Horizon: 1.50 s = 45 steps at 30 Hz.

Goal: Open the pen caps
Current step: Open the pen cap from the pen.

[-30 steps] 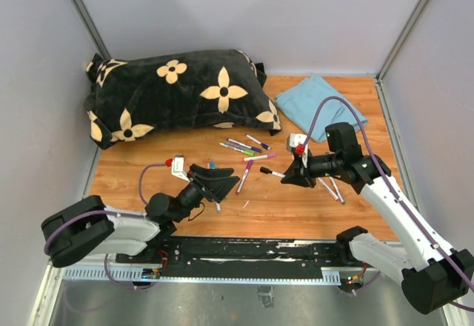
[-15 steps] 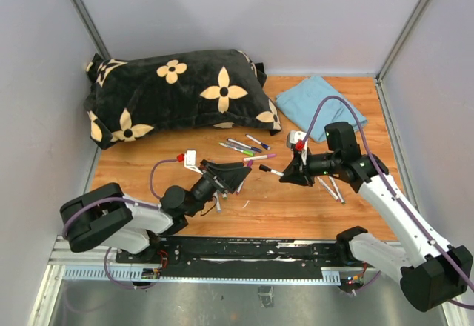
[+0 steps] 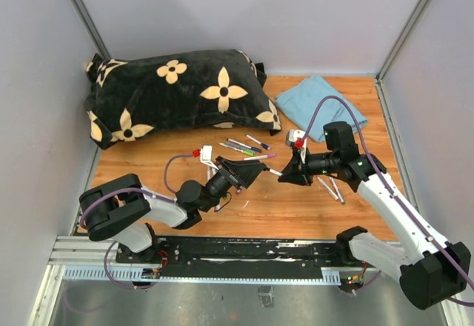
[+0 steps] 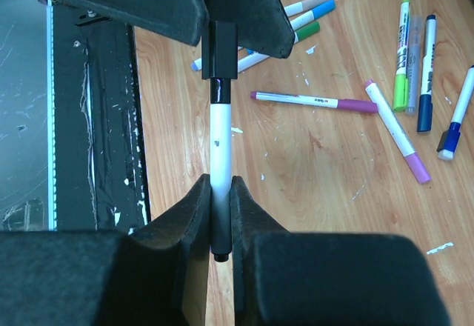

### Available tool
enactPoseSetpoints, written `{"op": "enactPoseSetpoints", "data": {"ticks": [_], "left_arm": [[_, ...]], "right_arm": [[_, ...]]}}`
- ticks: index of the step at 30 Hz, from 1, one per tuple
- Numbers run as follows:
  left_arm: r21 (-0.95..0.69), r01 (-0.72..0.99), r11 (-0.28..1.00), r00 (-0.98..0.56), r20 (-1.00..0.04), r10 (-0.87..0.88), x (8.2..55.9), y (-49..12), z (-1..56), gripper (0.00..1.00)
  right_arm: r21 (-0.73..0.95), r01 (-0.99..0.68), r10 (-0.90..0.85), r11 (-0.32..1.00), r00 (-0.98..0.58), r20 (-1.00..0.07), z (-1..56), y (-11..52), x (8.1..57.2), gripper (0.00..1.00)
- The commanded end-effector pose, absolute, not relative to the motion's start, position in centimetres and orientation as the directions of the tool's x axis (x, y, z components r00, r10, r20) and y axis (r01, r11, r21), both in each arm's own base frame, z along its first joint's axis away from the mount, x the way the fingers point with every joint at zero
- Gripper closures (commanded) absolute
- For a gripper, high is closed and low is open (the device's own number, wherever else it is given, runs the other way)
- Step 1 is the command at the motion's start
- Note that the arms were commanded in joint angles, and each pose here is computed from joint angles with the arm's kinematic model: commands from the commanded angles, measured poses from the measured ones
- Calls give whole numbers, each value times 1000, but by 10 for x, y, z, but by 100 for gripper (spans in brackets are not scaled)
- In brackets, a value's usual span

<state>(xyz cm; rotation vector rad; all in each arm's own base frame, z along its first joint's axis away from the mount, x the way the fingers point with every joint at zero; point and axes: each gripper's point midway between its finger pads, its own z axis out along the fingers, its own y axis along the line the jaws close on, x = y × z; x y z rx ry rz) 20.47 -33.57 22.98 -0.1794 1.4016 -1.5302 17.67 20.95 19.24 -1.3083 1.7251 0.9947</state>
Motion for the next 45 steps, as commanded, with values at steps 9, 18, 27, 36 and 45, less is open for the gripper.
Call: {"op": "enactPoseSetpoints", "data": {"ticks": [9, 18, 27, 36, 45], "left_arm": [[-763, 646, -15, -462, -376, -803, 194, -336, 288, 59], [-738, 674, 43, -372, -389, -843, 201, -320, 299, 99], [-756, 647, 103, -138, -249, -959, 239, -235, 335, 100], [-755, 629, 185, -135, -339, -931, 237, -223, 329, 100], [-783, 440, 439, -357, -601, -715, 222, -236, 235, 100]], "right_arm": [[212, -956, -373, 203, -276, -886, 187, 212, 181, 99], [230, -955, -376, 186, -286, -882, 180, 212, 177, 99], [220, -961, -382, 167, -269, -884, 178, 209, 168, 99], [51, -905, -517, 423, -287, -807, 149, 163, 202, 99], [-196, -755, -711, 626, -450, -540, 93, 65, 212, 95]]}}
